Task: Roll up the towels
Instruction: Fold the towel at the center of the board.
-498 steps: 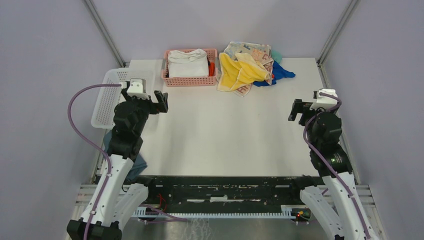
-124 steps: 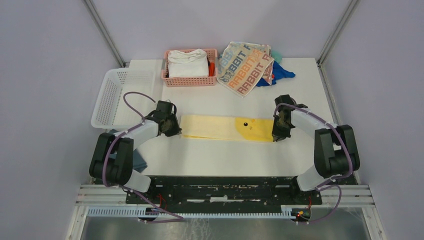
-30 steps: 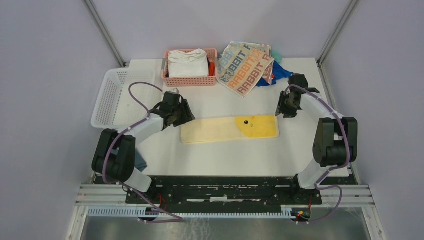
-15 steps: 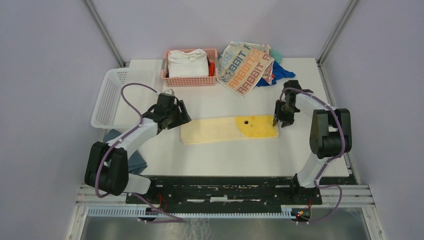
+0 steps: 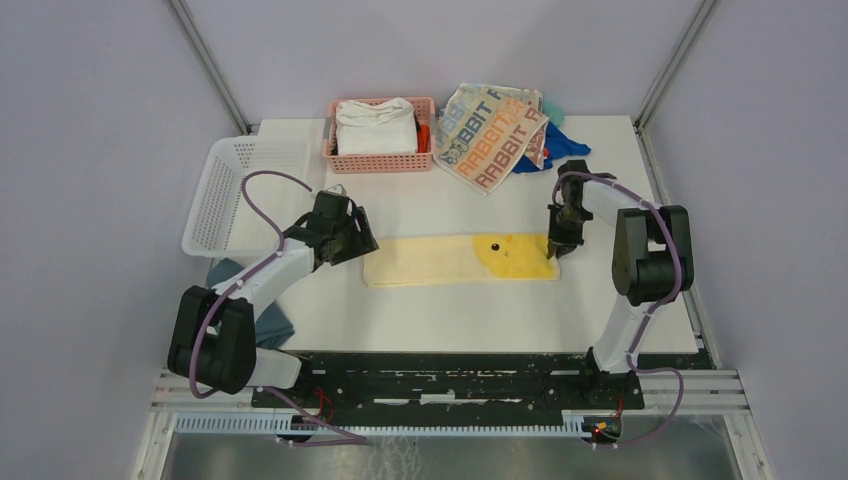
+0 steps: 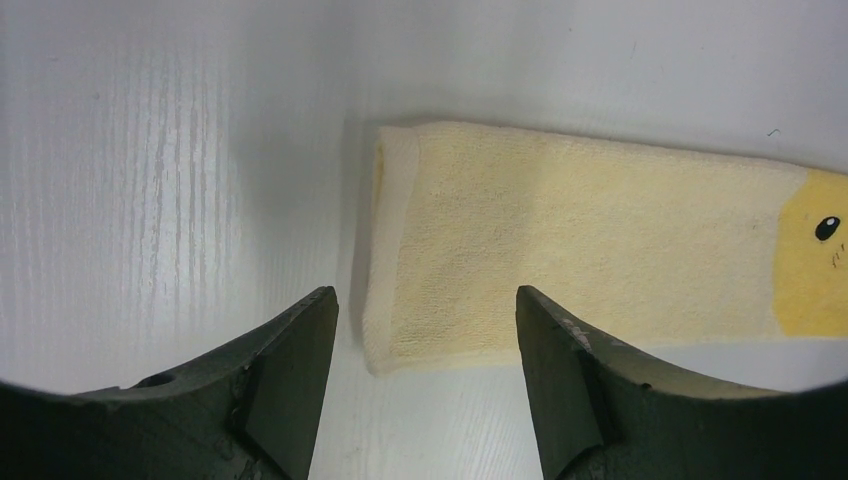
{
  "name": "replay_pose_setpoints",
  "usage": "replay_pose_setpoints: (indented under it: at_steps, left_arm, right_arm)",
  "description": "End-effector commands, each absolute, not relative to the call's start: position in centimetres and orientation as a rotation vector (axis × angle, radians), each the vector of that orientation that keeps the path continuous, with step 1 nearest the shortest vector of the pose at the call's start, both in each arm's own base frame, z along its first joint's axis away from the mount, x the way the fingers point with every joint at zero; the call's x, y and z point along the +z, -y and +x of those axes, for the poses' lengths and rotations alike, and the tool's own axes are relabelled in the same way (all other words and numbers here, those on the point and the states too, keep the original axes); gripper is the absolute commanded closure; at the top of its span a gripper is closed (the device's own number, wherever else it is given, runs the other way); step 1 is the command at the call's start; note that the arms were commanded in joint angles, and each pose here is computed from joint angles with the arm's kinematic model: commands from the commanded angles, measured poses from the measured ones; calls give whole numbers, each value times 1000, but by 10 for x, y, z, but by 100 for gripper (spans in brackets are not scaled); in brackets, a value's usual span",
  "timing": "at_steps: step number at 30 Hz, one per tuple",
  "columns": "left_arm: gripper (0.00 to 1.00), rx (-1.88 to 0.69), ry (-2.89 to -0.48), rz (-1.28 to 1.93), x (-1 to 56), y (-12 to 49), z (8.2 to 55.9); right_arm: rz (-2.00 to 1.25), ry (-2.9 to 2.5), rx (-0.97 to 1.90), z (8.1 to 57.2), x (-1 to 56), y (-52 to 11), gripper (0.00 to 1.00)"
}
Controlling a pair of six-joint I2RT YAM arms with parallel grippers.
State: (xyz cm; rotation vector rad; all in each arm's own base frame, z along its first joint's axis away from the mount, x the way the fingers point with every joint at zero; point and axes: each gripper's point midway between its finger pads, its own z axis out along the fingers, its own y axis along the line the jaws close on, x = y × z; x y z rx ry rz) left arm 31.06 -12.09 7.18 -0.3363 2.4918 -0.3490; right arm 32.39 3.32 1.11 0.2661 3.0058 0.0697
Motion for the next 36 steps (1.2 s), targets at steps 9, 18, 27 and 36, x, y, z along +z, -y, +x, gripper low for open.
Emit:
replay_pose_setpoints:
  at_steps: [9,18,27,36]
  left_arm:
    - [27,-380,-2450,-261,85,122,310]
    - [27,-581,-2447,-270,77,155,310]
    - [32,-729,-2444,-261,66,194,321]
    - [48,-844,-2493,-255,32,228,317]
  right_arm:
    - [373,-2844,-463,331,50,31,100]
    - [276,-2696,-553,348,121,32,100]
    - [-52,-2791,-110,341,133,-81,100]
    - [-226,-2793,145,339,125,-186,100]
